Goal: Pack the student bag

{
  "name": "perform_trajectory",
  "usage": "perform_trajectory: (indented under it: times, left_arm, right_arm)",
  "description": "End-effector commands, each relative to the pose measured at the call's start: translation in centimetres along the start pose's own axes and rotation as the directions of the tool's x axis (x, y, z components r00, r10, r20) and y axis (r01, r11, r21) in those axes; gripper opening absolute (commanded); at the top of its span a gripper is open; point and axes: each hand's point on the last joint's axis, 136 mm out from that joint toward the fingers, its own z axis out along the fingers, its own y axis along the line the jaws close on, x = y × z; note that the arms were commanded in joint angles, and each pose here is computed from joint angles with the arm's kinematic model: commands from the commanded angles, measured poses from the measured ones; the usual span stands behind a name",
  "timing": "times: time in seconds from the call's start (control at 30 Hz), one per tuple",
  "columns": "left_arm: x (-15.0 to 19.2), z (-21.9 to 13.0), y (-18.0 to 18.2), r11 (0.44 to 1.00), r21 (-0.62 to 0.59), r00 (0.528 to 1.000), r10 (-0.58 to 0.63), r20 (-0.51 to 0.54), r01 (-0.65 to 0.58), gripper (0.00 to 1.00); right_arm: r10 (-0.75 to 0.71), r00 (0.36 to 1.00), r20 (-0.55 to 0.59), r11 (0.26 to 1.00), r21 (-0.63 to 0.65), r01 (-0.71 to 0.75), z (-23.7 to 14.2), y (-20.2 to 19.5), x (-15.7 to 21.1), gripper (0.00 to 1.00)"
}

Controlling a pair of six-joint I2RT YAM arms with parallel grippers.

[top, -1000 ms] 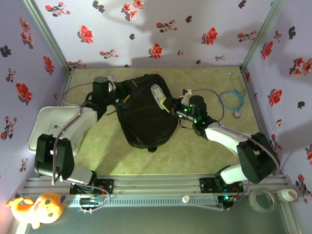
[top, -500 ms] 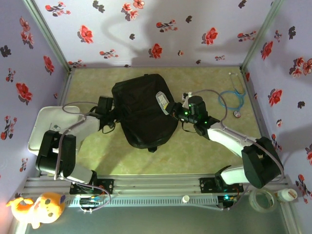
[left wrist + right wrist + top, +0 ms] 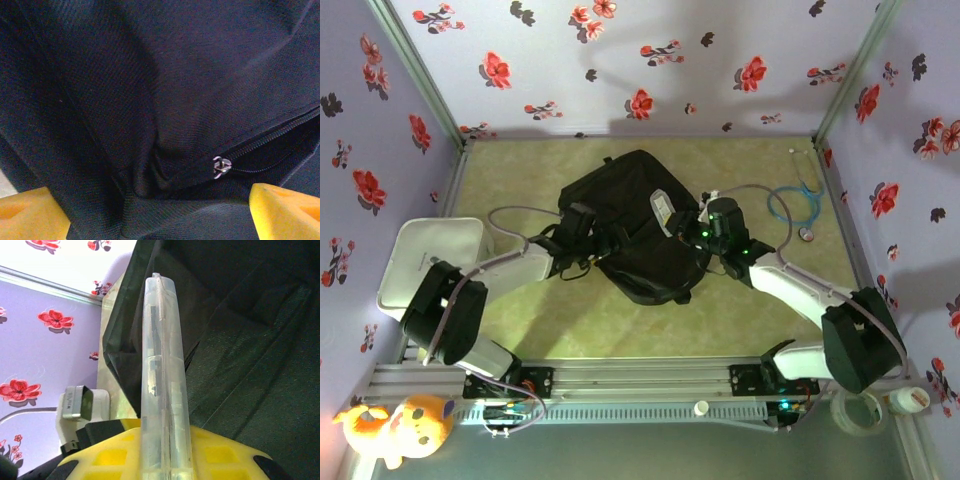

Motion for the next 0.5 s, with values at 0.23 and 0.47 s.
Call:
perform_trajectory:
  times: [0.23, 0.47]
  left_arm:
    - [-3.8, -5.1, -2.9, 0.83, -0.221, 0.855, 0.516, -0.048, -0.513, 0.81]
    - [-6.5, -1.4, -4.8, 0.723, -0.269, 0.766, 0.633, -0.111, -0.637, 0.61]
  right_arm:
    - [-0.061, 0.997, 0.039, 0.996, -0.055, 0.064, -1.1, 1.2, -1.1, 0.19]
    - [-0.022, 0.997, -0.075, 0.991, -0.135, 0.012, 0.1, 2.0, 1.0, 0.18]
